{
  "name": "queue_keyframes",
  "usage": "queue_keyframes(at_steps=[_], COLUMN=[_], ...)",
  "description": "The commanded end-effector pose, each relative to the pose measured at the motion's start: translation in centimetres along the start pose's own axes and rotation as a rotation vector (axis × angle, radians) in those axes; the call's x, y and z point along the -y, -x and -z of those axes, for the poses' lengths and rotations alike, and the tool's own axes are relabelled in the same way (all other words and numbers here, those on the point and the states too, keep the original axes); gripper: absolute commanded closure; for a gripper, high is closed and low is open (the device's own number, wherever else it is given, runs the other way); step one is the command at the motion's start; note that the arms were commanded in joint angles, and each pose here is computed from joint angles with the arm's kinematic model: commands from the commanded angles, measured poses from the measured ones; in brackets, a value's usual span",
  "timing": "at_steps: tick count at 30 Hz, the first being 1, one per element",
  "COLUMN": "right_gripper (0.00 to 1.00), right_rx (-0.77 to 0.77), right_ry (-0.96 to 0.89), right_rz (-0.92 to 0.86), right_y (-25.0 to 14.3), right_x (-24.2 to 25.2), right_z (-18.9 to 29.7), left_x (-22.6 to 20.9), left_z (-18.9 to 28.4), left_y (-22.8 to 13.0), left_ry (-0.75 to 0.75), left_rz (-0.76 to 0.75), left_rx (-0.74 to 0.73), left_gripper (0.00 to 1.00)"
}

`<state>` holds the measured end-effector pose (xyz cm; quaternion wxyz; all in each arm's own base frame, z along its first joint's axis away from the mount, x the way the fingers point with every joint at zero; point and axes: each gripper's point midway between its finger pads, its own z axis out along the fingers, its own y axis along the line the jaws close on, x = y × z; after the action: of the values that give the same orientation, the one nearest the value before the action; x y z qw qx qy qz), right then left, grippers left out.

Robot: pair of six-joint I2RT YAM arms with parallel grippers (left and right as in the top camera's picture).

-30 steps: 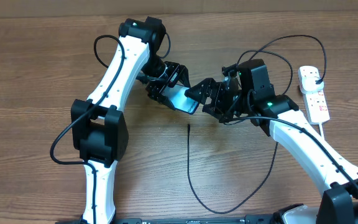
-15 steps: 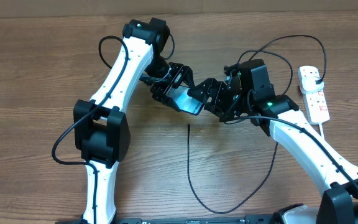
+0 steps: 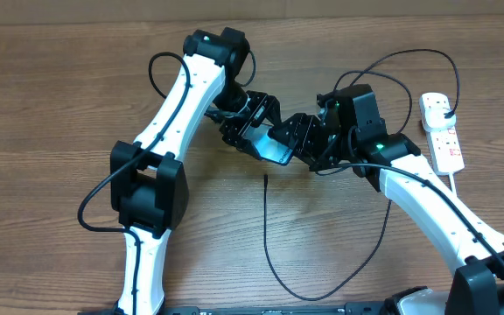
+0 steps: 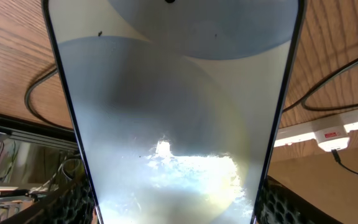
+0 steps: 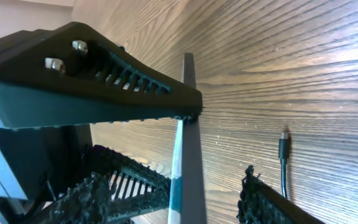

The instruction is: Plug charger to phone and switch on socket

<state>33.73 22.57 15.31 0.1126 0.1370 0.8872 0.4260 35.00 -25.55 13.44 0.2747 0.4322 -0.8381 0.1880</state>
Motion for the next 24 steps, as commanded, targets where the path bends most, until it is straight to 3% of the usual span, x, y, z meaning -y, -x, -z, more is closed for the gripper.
queue_keyframes(at_steps=[1, 15, 24], right_gripper=[0.37, 0.71, 0.83], right_rx=[0.019, 0.017, 0.016], right_ry=[0.003, 0.003, 0.003], right_rz=[0.017, 0.018, 0.018], right_y=[0.42, 0.36, 0.34], right_x=[-0.74, -0.78, -0.77], right_z=[0.11, 0.07, 0.07], left_x=[0.77, 0.78, 0.81], left_z=[0.23, -0.04, -0.04], left_y=[-1.53, -2.0, -1.98], left_ry=[-0.027, -0.023, -0.024], left_rz=[-0.013, -0.014, -0.015], left_rx=[-0.028, -0.036, -0.035], left_gripper=[0.96, 0.96, 0.96])
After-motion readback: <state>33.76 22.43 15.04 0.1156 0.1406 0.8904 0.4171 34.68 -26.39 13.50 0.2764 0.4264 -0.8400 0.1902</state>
